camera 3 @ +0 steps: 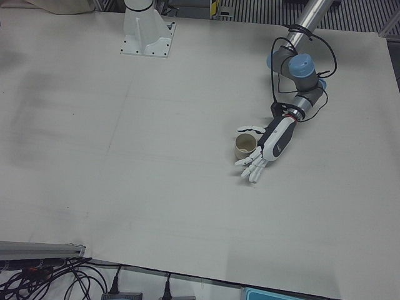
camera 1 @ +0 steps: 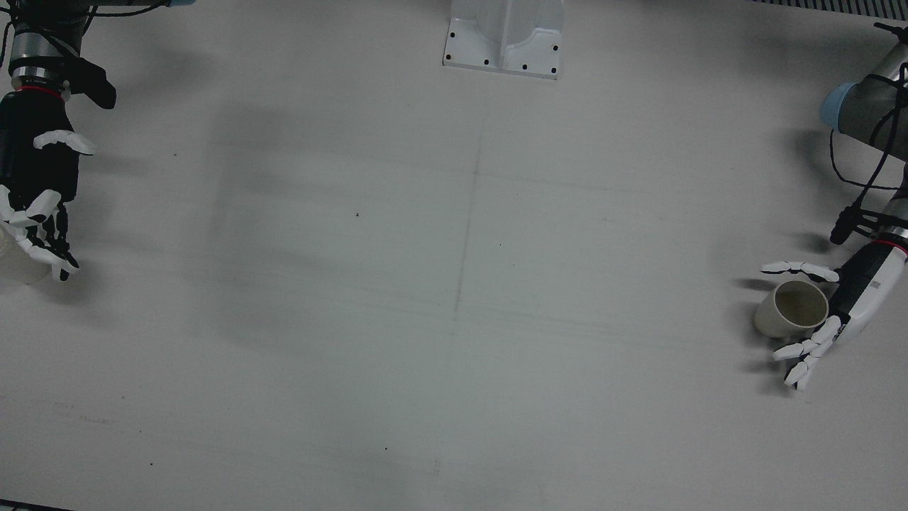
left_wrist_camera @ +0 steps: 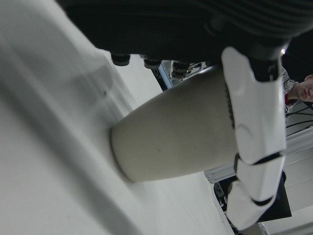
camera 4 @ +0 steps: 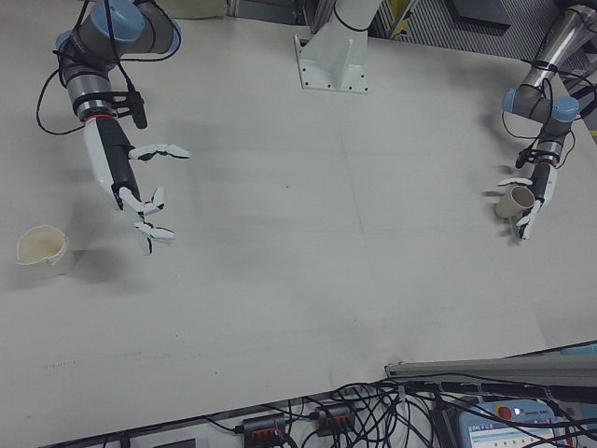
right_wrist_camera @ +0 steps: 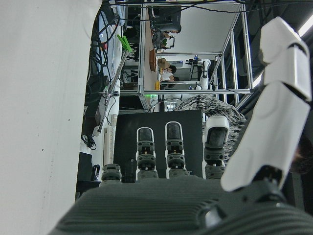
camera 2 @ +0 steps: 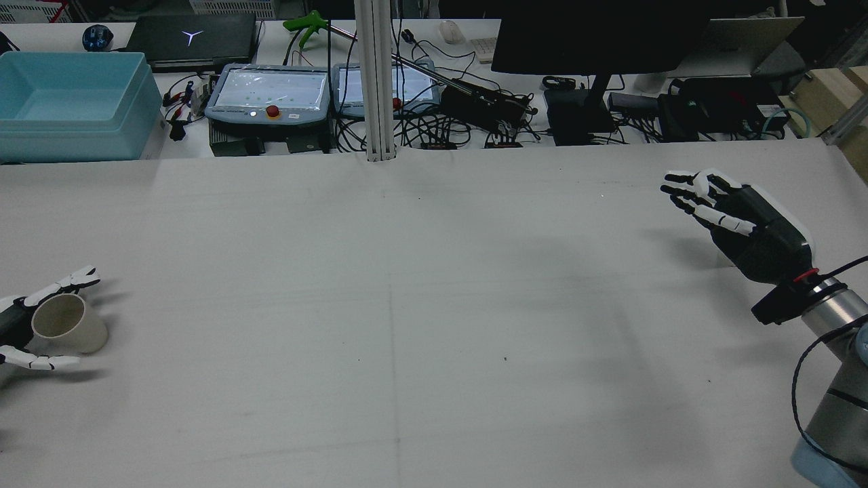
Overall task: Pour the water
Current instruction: 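Close the left hand fingers around the beige cup, then move the right hand toward the white cup on the table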
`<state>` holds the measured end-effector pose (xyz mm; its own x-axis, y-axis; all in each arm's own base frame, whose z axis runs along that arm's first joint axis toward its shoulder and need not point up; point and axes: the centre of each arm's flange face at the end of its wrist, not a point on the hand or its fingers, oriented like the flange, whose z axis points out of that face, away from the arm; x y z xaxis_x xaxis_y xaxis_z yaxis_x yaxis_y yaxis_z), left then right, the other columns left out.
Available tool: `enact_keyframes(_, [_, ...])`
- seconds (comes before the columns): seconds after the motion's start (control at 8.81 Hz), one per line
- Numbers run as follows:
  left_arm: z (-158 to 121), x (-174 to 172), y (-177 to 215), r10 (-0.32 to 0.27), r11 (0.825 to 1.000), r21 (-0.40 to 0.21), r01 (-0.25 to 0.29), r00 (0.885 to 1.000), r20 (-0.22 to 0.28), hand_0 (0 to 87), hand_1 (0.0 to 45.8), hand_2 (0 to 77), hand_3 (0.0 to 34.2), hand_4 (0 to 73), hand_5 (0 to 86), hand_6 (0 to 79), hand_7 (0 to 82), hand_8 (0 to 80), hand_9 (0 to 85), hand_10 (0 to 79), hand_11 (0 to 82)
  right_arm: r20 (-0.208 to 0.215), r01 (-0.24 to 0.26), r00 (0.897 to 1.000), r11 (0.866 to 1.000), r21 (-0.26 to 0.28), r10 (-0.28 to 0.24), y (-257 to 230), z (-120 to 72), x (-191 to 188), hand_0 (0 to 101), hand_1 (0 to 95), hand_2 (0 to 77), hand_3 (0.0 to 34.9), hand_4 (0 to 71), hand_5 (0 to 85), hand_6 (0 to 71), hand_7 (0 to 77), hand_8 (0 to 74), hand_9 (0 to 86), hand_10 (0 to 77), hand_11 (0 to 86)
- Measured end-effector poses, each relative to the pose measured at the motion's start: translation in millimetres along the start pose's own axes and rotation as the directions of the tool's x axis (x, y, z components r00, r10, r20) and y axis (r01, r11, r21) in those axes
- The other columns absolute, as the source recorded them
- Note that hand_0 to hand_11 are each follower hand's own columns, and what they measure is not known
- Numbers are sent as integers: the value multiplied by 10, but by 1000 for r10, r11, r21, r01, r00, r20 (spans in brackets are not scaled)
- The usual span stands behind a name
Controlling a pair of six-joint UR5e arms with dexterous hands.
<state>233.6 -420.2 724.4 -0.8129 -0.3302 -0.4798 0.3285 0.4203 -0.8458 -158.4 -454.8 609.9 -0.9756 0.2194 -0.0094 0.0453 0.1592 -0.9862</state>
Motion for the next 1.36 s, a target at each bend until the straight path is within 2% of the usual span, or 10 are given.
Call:
enact_keyframes(0.34, [128, 7, 97, -28, 1000, 10, 28, 1000, -12, 553, 218, 164, 80, 131, 191, 5, 87, 5, 11, 5, 11, 1, 4, 1000, 1000, 8, -4, -50, -67, -34, 489, 153, 196, 119, 136, 698, 153, 273, 153, 207, 27, 54])
enact_keyframes(0.45, [139, 37, 101, -42, 998, 44, 43, 999, -24, 610, 245, 114, 83, 169, 382, 44, 125, 22, 11, 5, 11, 1, 4, 1000, 1000, 10, -4, -61, -81, -44, 488, 153, 196, 121, 125, 698, 147, 273, 153, 207, 27, 54])
enact_keyframes(0.57, [157, 68, 122, -48, 996, 73, 50, 998, -30, 746, 289, 87, 81, 240, 491, 60, 125, 16, 11, 5, 11, 2, 5, 1000, 1000, 12, -5, -69, -90, -50, 489, 153, 191, 119, 125, 698, 147, 273, 153, 207, 27, 54])
enact_keyframes(0.68, [195, 93, 165, -49, 994, 93, 52, 998, -31, 800, 300, 114, 81, 218, 567, 60, 142, 22, 11, 5, 11, 4, 6, 1000, 1000, 13, -6, -75, -96, -55, 490, 153, 185, 121, 109, 698, 147, 267, 153, 196, 27, 54])
enact_keyframes(0.79, [233, 127, 219, -49, 993, 108, 52, 998, -33, 802, 311, 142, 82, 224, 595, 76, 164, 22, 11, 5, 65, 6, 6, 1000, 1000, 14, -6, -77, -100, -59, 490, 153, 185, 121, 109, 698, 147, 267, 153, 196, 27, 54])
enact_keyframes(0.91, [262, 170, 276, -49, 992, 115, 53, 998, -37, 793, 311, 142, 82, 229, 600, 87, 174, 33, 11, 16, 49, 7, 5, 1000, 1000, 13, -5, -70, -100, -61, 488, 153, 185, 121, 120, 698, 147, 267, 147, 196, 27, 54])
enact_keyframes(1.02, [275, 208, 323, -60, 990, 125, 64, 998, -37, 670, 240, 164, 82, 229, 605, 98, 185, 33, 11, 16, 49, 8, 4, 1000, 1000, 12, -5, -63, -100, -62, 489, 153, 185, 121, 125, 698, 147, 267, 147, 196, 27, 54])
enact_keyframes(1.14, [267, 235, 338, -86, 986, 140, 90, 996, -37, 623, 224, 169, 81, 229, 600, 98, 196, 33, 27, 16, 38, 8, 3, 1000, 1000, 11, -3, -58, -101, -66, 489, 153, 185, 121, 125, 698, 147, 267, 147, 196, 27, 54])
enact_keyframes(1.25, [251, 260, 345, -122, 979, 157, 126, 992, -39, 623, 224, 207, 82, 229, 600, 98, 196, 33, 27, 16, 38, 10, 0, 1000, 1000, 10, -1, -53, -103, -73, 490, 153, 185, 121, 125, 698, 125, 256, 147, 196, 27, 54])
enact_keyframes(1.36, [229, 293, 368, -163, 970, 174, 168, 986, -41, 622, 229, 262, 83, 229, 600, 98, 196, 33, 33, 16, 44, 11, -8, 1000, 1000, 12, 8, -64, -115, -88, 490, 153, 185, 121, 115, 698, 142, 256, 147, 196, 27, 54])
